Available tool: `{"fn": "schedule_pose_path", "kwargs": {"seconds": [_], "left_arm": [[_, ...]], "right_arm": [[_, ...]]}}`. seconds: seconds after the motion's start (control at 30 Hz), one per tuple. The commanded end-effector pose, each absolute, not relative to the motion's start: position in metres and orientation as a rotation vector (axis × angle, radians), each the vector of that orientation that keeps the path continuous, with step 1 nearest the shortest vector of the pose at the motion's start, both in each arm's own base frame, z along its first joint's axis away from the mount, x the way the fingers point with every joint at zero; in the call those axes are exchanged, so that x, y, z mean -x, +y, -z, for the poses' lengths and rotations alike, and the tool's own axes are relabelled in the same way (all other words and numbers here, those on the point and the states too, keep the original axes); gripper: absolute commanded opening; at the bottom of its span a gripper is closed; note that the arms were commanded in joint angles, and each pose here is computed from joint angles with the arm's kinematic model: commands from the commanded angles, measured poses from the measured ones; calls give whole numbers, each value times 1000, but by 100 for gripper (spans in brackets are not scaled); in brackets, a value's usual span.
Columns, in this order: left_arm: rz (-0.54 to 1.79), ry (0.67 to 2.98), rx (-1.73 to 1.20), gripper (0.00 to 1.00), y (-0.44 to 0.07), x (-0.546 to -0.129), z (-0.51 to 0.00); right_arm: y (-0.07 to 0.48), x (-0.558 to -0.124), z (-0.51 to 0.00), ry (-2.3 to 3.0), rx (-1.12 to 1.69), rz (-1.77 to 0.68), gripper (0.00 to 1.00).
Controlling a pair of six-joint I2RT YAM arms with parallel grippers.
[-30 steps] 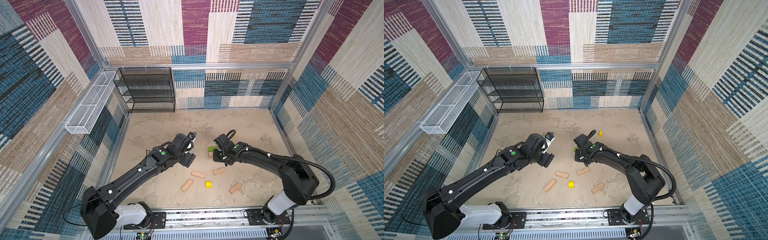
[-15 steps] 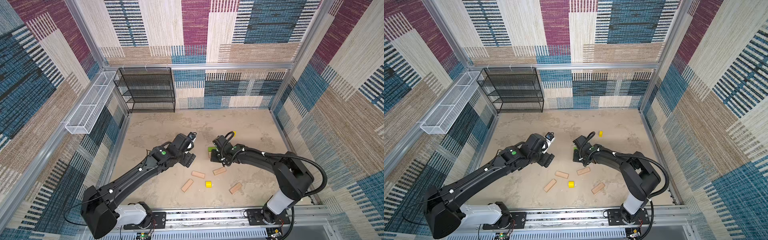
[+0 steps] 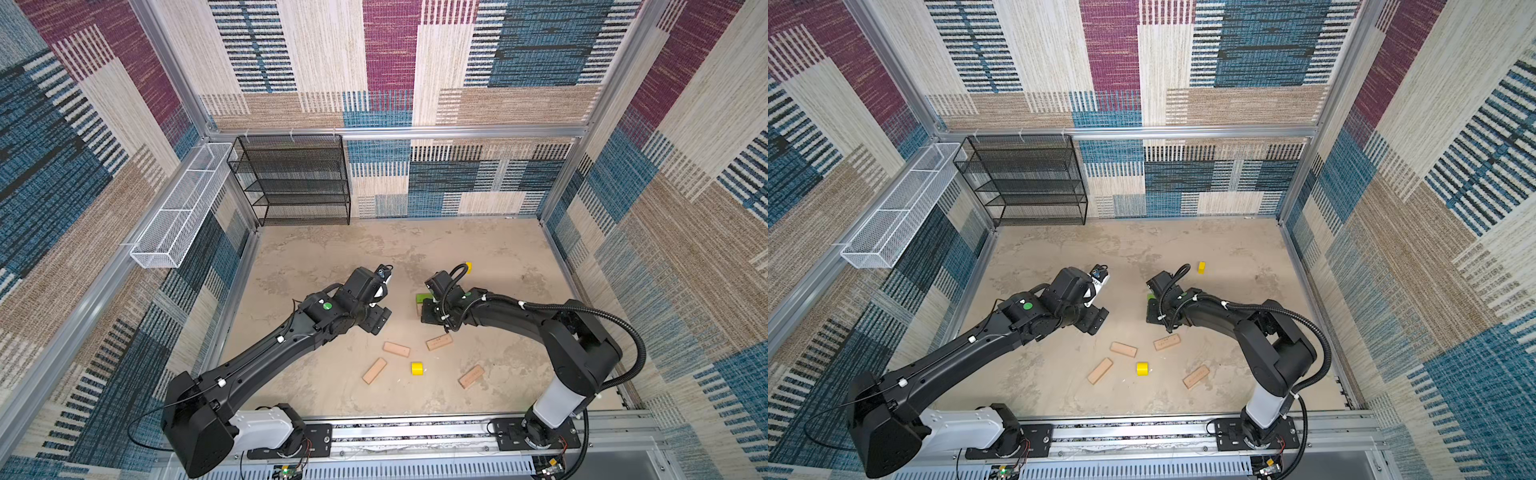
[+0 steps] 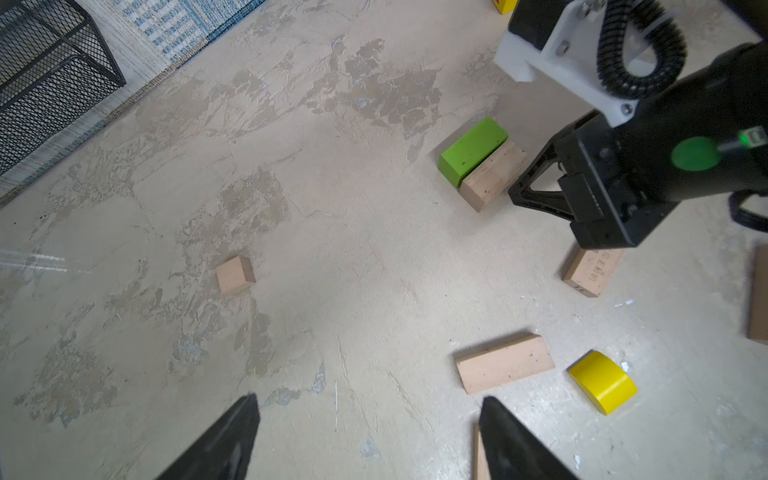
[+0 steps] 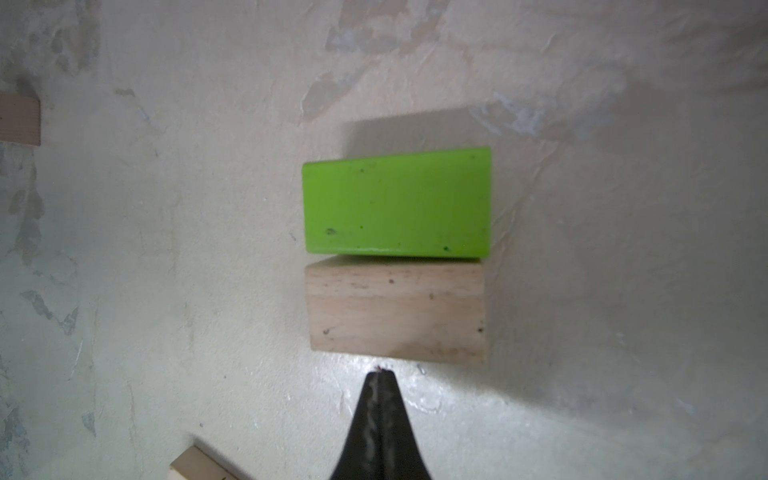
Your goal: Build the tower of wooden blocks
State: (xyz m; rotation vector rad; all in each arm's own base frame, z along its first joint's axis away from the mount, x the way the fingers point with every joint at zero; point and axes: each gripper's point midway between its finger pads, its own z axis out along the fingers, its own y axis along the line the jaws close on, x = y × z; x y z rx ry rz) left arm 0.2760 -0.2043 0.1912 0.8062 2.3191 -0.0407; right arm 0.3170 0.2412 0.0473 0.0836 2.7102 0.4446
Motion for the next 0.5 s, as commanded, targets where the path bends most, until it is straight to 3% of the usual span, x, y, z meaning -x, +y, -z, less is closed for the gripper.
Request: {"fn": "schedule_pose_path", "kwargs": {"seconds": [0.0, 0.47], "left_arm": [[30, 2311, -789, 88, -202, -278, -193], [30, 2312, -791, 88, -202, -278, -192]], "right_arm": [[245, -322, -51, 2693, -88, -468, 1], [246, -326, -52, 2697, -78, -459, 0]]}}
